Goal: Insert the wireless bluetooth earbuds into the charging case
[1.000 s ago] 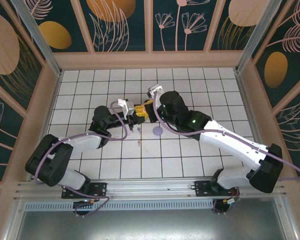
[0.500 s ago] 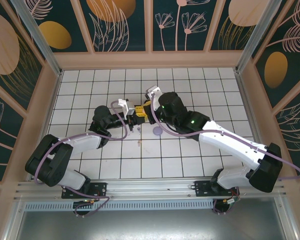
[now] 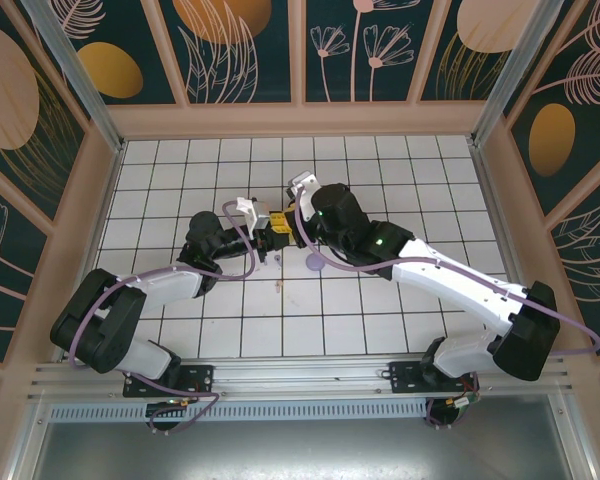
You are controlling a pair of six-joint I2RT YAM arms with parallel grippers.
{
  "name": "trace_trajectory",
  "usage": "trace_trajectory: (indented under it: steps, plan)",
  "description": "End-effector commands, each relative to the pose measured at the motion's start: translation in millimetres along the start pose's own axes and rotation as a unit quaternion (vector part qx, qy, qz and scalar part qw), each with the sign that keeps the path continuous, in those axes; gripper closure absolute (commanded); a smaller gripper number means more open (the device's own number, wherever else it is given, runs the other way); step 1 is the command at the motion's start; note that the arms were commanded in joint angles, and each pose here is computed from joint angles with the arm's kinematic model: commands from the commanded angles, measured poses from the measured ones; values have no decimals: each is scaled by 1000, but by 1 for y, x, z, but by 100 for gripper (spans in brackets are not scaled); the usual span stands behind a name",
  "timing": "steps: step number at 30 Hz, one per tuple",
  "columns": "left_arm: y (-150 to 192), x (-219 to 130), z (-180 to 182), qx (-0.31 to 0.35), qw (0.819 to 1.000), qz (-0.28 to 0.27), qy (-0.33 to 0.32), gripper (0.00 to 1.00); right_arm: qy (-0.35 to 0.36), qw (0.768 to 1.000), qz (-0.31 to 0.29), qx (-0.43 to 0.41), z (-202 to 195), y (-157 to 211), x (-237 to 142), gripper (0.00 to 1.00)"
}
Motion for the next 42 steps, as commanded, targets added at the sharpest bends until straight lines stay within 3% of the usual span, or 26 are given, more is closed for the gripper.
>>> trace_trajectory:
  steps: [1, 22, 42]
  plan:
    - [-62, -5, -21, 112, 988, -102, 22, 100, -19, 994, 106, -4, 8, 54, 7, 94]
    - [-71, -9, -26, 122, 985, -120, 25, 100, -9, 994, 105, 18, -3, 59, -3, 93]
    - [-76, -8, -28, 123, 984, -127, 32, 100, -83, 990, 113, 10, 20, 55, 4, 94]
Point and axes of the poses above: each hand's point on the last joint's axis, 136 mm out from that joint toward the fingers, its own x axis out along the fingers, its own z axis along the line the jaws close on, y = z × x, the point moved 5 cm from there along -x, back along the fingers, and after that the axes turned 1 degree about -x, right-handed, at the moved point
